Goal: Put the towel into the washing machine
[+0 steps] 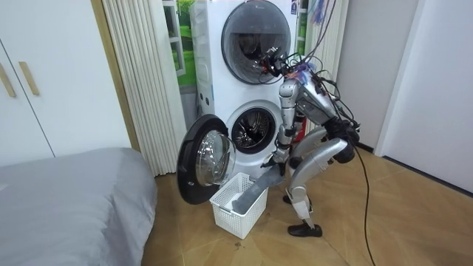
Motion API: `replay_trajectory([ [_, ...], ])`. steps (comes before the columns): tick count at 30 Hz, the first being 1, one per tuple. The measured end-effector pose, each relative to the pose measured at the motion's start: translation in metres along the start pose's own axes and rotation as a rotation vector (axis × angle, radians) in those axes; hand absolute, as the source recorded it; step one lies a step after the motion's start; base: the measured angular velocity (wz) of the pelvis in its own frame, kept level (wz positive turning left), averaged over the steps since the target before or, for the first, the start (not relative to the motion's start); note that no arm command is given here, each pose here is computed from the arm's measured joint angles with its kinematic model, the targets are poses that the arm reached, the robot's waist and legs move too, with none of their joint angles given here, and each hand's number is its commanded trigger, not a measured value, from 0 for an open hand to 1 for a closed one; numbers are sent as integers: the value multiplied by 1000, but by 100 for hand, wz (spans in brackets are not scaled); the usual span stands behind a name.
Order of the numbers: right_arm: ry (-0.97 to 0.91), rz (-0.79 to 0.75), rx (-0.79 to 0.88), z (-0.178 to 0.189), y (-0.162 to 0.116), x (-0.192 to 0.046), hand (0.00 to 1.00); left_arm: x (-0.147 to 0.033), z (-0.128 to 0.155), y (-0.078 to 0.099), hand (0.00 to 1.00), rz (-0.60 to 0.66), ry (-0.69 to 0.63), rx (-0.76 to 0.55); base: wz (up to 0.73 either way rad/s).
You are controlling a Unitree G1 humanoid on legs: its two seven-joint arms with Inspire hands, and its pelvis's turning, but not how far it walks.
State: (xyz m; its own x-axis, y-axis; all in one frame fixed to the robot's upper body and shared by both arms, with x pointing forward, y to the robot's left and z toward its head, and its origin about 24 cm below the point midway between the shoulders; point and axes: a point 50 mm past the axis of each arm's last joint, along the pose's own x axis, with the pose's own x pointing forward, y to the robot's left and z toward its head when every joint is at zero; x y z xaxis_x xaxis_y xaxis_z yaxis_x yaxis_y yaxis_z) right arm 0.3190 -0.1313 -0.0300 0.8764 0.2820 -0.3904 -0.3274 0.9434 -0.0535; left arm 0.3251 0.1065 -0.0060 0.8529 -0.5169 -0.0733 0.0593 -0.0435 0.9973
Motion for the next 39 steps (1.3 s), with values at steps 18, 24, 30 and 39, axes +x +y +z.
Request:
replay_trajectory([
  [18, -50, 41, -5, 20, 14, 10, 0, 12, 1, 5, 100, -216, 15, -54, 1],
  [24, -34, 51, -8, 15, 18, 9, 0, 8, 5, -6, 100, -328, -7, -37, 0],
  [30, 10, 60, 22, -2, 23, 4, 0, 0, 9, -19, 100, -386, 1, -79, 1],
  [39, 149, -3, 2, -54, 7, -22, 0, -30, 6, -48, 100, -346, 136, -312, -4],
])
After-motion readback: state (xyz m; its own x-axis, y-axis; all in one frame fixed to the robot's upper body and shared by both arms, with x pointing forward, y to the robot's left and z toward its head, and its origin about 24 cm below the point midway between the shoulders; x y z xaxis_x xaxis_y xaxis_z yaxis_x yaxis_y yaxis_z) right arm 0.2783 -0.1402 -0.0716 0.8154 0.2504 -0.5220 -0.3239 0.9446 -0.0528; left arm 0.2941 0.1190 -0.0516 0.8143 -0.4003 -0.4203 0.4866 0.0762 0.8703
